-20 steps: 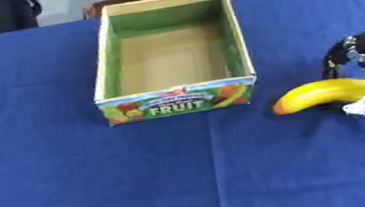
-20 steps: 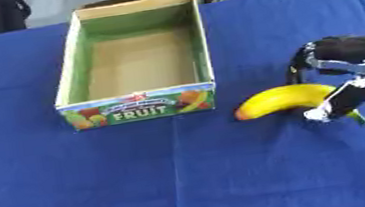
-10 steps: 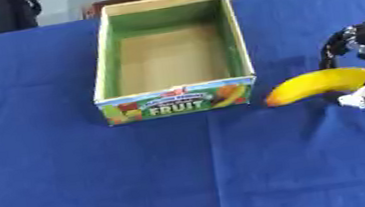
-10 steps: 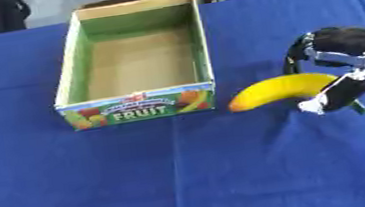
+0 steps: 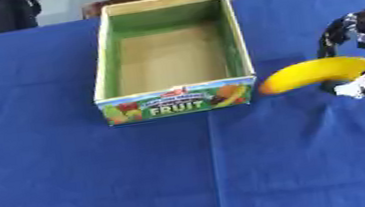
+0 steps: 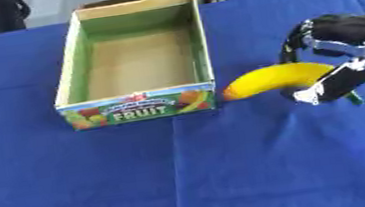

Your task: Pick up objects on the table and place them in the box.

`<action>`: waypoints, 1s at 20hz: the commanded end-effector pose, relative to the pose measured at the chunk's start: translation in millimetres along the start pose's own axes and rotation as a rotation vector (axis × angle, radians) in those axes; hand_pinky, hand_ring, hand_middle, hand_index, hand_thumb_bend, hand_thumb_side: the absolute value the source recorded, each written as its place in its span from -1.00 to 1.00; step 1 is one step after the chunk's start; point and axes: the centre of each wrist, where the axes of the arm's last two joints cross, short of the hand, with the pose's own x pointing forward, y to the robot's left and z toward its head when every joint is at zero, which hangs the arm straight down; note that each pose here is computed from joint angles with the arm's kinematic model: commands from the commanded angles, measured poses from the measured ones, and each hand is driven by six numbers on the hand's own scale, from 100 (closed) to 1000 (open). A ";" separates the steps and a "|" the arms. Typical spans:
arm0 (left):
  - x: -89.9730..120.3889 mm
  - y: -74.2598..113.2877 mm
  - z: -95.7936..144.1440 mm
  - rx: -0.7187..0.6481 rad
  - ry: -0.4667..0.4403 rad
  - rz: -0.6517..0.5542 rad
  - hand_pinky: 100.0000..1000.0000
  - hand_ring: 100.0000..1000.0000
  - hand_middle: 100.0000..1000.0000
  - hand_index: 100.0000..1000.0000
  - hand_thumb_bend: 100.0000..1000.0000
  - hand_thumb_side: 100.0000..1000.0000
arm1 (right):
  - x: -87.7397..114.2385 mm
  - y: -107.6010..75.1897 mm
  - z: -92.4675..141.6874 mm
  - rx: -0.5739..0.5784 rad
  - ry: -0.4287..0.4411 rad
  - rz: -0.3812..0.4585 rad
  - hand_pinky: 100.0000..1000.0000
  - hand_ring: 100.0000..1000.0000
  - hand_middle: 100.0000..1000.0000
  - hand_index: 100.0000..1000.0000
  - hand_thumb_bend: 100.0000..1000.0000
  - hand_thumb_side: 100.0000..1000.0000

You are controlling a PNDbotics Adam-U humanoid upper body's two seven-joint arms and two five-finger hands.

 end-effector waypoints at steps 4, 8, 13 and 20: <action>4.7 1.3 -4.8 -0.004 -0.020 -0.001 0.35 0.43 0.52 0.82 -1.00 0.84 | -0.5 -21.7 3.2 -0.064 0.018 0.051 0.22 0.50 -0.17 0.06 -0.68 -0.15; 4.7 1.7 -4.5 -0.003 -0.019 -0.002 0.35 0.43 0.52 0.82 -1.00 0.84 | -0.3 -27.7 1.9 -0.095 0.029 0.058 0.21 0.49 -0.18 0.05 -0.70 -0.12; 4.6 1.9 -3.8 -0.003 -0.016 -0.003 0.35 0.43 0.52 0.82 -1.00 0.84 | 0.0 -35.2 -1.2 -0.135 0.040 0.061 0.21 0.48 -0.20 0.04 -0.70 -0.10; 4.5 2.1 -3.2 -0.004 -0.012 -0.003 0.35 0.44 0.52 0.82 -1.00 0.84 | 1.5 -47.2 -4.7 -0.203 0.058 0.056 0.20 0.47 -0.26 0.02 -0.69 -0.08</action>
